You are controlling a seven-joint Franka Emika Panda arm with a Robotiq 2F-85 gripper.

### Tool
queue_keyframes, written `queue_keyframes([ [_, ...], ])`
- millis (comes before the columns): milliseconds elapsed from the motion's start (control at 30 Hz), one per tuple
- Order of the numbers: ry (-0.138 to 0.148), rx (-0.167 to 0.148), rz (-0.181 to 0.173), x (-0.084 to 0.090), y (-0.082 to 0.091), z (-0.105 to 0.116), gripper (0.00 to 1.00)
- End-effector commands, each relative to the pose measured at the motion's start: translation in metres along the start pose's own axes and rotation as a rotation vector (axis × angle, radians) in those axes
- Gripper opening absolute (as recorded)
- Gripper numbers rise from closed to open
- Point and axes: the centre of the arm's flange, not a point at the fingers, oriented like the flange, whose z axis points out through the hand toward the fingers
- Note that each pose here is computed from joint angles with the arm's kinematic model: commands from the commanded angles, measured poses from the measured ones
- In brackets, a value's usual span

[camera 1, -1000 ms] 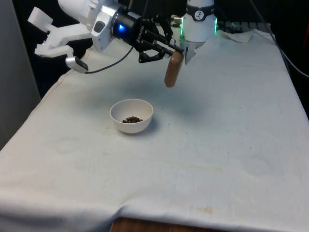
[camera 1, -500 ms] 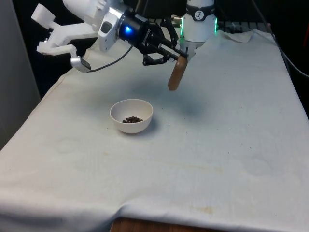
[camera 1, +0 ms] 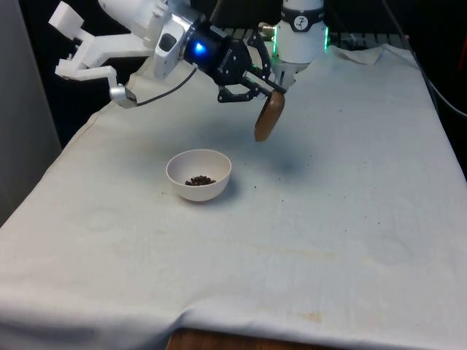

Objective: Pour the coffee beans from the cup into the bowl.

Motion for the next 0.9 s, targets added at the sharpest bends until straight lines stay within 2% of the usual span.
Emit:
queue_keyframes([
  [0, -0.003, -0.003, -0.003, 0.000, 0.000, 0.001, 0.01],
  [33, -0.011, -0.028, -0.003, 0.000, -0.002, 0.002, 0.01],
  [67, -0.020, -0.035, -0.005, 0.000, -0.002, 0.003, 0.01],
  [267, -0.052, -0.058, -0.012, 0.000, -0.003, 0.008, 0.01],
  [300, -0.046, -0.035, -0.015, 0.000, -0.001, 0.007, 0.01],
  [333, -0.058, -0.062, -0.014, 0.000, -0.003, 0.008, 0.01],
  [400, -0.074, -0.075, -0.016, 0.000, -0.003, 0.011, 0.01],
  [533, -0.091, -0.091, -0.018, 0.001, -0.003, 0.015, 0.01],
  [567, -0.090, -0.072, -0.023, 0.001, -0.001, 0.015, 0.01],
  [600, -0.099, -0.099, -0.017, 0.001, -0.003, 0.017, 0.01],
  [867, -0.137, -0.136, -0.009, 0.002, -0.003, 0.024, 0.01],
])
